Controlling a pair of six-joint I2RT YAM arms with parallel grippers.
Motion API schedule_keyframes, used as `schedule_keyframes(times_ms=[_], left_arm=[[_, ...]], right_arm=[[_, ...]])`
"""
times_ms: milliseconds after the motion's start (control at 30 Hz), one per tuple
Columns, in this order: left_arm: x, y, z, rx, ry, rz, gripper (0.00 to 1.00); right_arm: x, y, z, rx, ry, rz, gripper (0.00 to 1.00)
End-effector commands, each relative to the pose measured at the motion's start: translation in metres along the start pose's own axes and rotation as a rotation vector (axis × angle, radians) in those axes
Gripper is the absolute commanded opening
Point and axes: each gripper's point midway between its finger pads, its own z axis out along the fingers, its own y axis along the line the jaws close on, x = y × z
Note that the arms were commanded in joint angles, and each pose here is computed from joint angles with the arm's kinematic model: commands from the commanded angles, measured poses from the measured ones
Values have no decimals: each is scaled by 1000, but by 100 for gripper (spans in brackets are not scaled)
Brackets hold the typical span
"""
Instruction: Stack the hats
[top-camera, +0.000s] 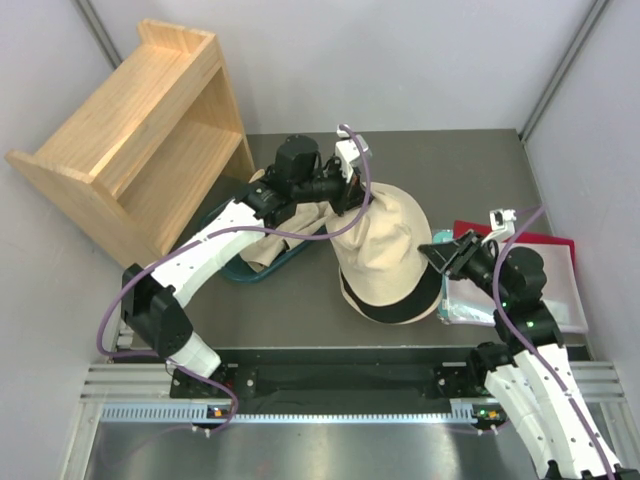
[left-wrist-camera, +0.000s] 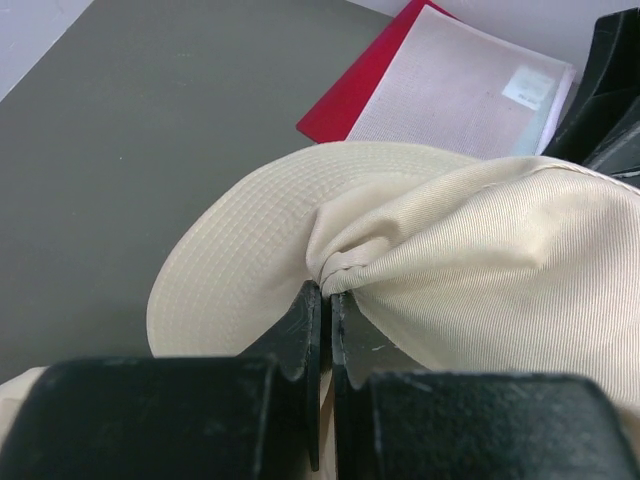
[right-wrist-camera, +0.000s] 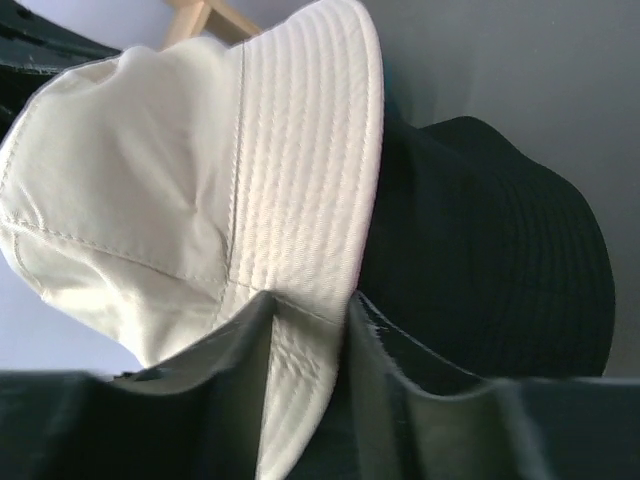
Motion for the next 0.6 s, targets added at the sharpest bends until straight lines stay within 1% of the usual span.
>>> schedule_keyframes(times_ms=[0,33,100,200,233,267,300,333,367,400,433,467,500,567], left_arm=[[-40,-11,-13,28,-139,52,0],[-39,-11,-12,28,-141,50,0],[-40,-12,-11,29,-145,39,0],[-43,-13,-12,31,-161,24,0],[-44,-14,-12,30,-167,21,18],[-47,-13,-13,23,-180,-3,27],[-53,-12,-19,-1,-198,-4,40],[-51,-11,-20,-18,-200,-29,51],[-56,-9,-24,-37,-221,-32,69],[-65,-8,-35,-77,-252,-31,75],[-61,-7,-38,-96,-255,-52,80],[-61,-6,-42,-119,-261,-63,89],[-75,-7,-54,-143,-314,-56,92],[-70,2,-63,-220,-325,-105,98]], right_arm=[[-6,0,-3,-3,-35,-15,21],[-5,-2,-3,6,-39,-13,11],[-6,-7,-5,35,-55,-9,1],[-7,-13,-8,68,-72,-8,0],[-5,-15,-9,75,-72,-7,0],[-5,-15,-11,78,-75,-8,0],[-4,-19,-12,98,-72,-5,0],[-4,-19,-14,103,-73,-10,0],[-4,-18,-17,105,-80,-14,0],[-5,-20,-19,119,-81,-23,0],[-3,-20,-23,130,-71,-24,0],[-4,-19,-26,133,-75,-31,0],[-5,-20,-28,144,-80,-38,0],[-2,-23,-32,167,-75,-37,0]])
